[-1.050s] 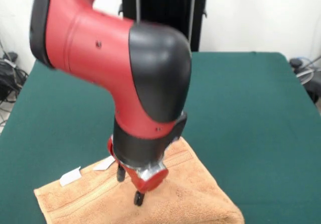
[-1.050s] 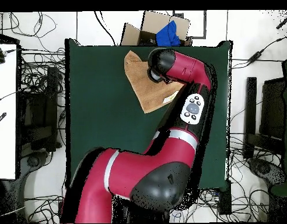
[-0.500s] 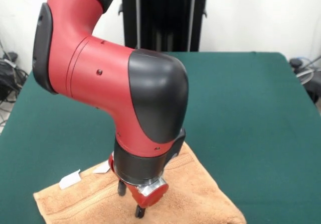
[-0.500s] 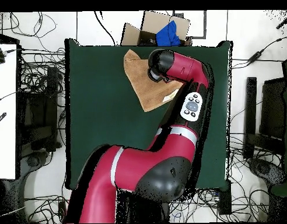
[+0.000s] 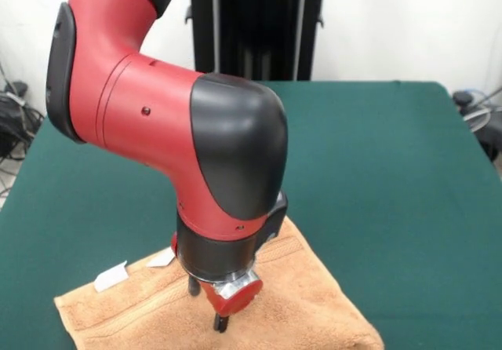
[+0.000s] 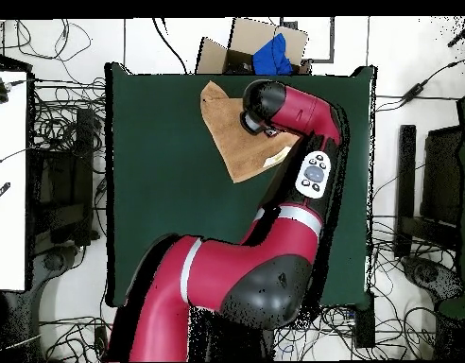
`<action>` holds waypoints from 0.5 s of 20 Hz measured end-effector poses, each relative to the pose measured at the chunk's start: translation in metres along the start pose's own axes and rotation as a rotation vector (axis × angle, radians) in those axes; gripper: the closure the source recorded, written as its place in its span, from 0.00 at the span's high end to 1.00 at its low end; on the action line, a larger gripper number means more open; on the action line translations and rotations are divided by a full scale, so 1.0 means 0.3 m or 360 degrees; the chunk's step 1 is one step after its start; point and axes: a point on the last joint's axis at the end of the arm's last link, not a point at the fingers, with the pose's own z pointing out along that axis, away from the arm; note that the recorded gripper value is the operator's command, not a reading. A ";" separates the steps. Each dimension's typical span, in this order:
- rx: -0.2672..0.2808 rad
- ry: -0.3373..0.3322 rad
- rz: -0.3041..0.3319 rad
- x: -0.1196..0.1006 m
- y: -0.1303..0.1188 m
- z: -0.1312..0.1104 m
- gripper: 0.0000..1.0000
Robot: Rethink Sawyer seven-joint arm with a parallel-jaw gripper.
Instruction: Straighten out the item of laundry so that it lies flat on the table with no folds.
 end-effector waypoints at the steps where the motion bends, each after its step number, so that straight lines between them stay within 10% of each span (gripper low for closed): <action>1: 0.0000 0.0011 0.0010 0.003 -0.005 -0.002 1.00; 10: 0.0039 0.0086 0.0116 0.090 -0.103 -0.002 1.00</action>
